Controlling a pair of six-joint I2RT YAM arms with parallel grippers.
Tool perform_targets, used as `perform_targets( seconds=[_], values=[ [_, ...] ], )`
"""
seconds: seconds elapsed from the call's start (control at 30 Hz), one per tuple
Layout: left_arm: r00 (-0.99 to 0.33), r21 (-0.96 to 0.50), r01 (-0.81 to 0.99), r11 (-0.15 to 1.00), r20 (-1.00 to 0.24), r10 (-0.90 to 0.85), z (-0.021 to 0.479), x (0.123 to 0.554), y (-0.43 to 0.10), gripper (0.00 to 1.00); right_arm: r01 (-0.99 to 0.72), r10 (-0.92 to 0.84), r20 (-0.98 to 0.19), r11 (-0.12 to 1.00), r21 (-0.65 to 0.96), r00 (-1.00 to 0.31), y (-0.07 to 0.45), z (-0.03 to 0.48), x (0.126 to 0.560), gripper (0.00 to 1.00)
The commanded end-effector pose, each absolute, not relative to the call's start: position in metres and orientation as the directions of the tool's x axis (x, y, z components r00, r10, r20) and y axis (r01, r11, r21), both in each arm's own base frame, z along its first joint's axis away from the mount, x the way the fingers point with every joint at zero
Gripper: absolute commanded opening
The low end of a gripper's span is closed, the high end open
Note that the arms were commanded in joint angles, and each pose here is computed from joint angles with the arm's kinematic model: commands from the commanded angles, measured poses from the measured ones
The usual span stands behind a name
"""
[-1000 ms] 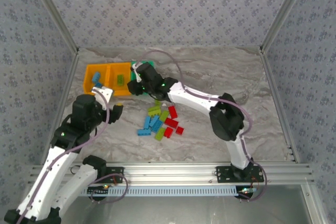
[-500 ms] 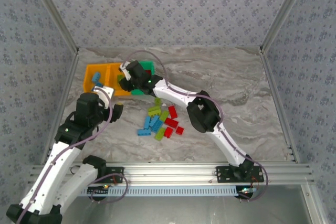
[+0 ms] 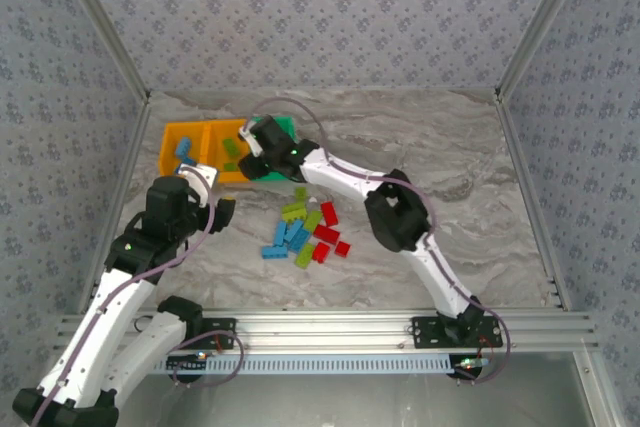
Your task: Sort the legos into containers by color
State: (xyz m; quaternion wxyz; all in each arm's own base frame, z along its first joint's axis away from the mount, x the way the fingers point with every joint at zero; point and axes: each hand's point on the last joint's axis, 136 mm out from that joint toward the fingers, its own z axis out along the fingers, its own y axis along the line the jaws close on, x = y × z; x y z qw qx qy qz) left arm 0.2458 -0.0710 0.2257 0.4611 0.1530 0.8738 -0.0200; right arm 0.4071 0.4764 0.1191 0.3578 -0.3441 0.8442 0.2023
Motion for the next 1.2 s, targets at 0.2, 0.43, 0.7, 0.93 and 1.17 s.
perform_targets(
  seconds=[0.2,0.43,0.7,0.93,1.17],
  values=[
    [-0.776,-0.283,0.246,0.927,-0.631,0.013,0.195,0.239,-0.121,0.88,-0.626,-0.292,-0.819,0.773,0.102,-0.494,0.349,0.218,0.325,0.68],
    [-0.876,-0.364,0.19,0.912,-0.482,-0.011,0.144,0.235,-0.166,0.79,-0.439,-0.153,-0.707,0.865,0.242,-0.691,0.268,0.193,0.277,0.89],
    [-0.92,-0.267,0.227,0.937,-0.374,0.116,0.08,0.24,-0.194,0.54,-0.362,-0.094,-0.668,0.89,0.275,-0.739,0.245,0.179,0.274,0.95],
    [-0.92,-0.248,0.224,0.942,-0.374,0.12,0.058,0.25,-0.198,0.45,-0.357,-0.097,-0.648,0.89,0.282,-0.755,0.245,0.172,0.276,0.96],
    [-0.923,-0.251,0.222,0.942,-0.365,0.121,0.045,0.257,-0.203,0.49,-0.365,-0.105,-0.631,0.882,0.298,-0.769,0.249,0.17,0.274,0.96]
  ],
)
